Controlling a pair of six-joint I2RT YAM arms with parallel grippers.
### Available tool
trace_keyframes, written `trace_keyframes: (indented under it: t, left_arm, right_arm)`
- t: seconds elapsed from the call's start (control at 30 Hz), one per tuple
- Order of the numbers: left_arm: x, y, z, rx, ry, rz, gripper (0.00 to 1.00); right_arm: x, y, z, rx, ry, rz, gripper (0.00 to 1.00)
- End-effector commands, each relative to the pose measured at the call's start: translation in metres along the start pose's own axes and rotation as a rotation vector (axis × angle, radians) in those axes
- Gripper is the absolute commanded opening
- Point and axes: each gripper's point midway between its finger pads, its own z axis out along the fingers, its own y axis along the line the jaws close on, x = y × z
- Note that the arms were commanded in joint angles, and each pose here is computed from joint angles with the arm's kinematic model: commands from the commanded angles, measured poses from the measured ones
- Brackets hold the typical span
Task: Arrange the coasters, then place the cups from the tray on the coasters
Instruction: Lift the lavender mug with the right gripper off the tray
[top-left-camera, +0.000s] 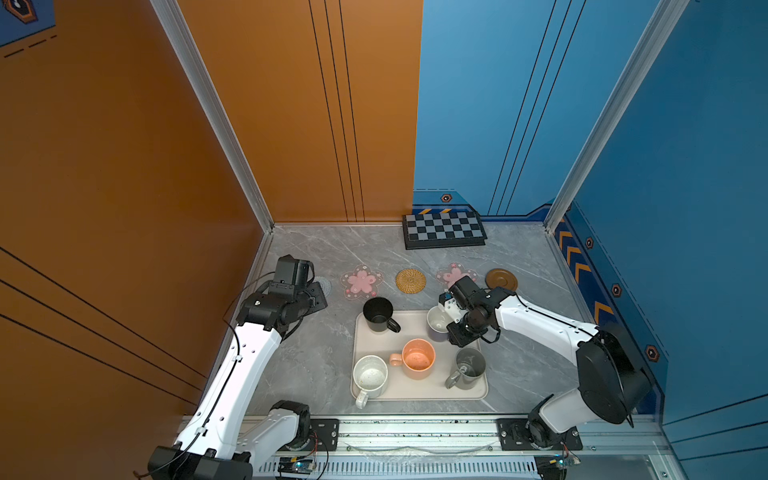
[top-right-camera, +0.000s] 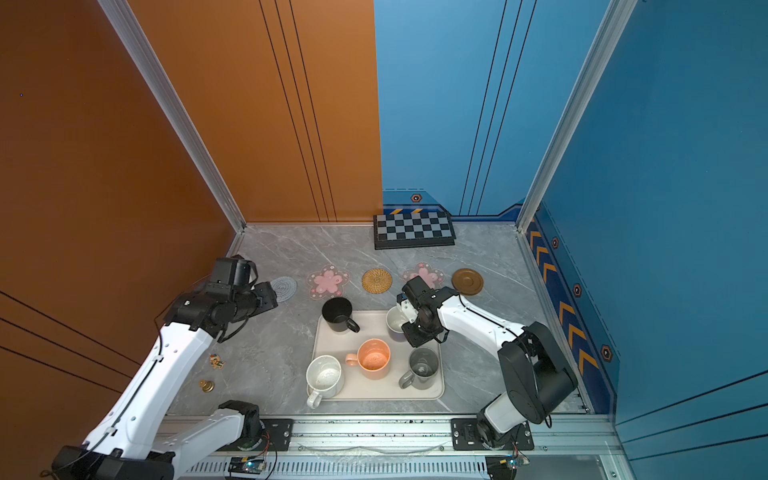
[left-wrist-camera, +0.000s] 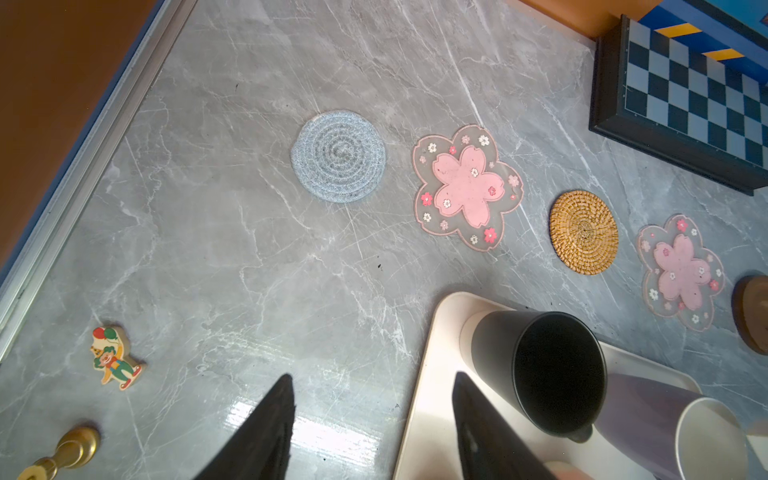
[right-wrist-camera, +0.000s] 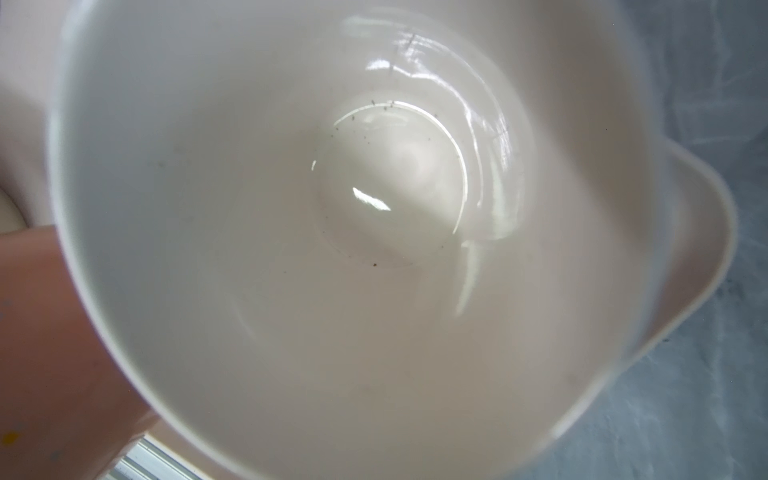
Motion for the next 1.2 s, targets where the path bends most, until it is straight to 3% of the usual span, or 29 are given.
trace_keyframes:
  t: [0.0,0.43,1.17]
  left_arm:
    - [0.009,0.003,-0.002,0.012,0.016,-0.028,0.62]
    - [0.015,0.004,0.0,0.012,0.029,-0.041,0.61]
    - [0.029,0.007,0.022,-0.027,0.098,-0.044,0.6]
  right_arm:
    - [0.011,-0.007,0.002,0.045,0.006,0.045,0.19]
    - [0.007,-0.01,-0.001,0.068,-0.028,0.061,0.0]
    - [-0.032,-0.026,-0.052,0.182,-0.222,0.082,0.0]
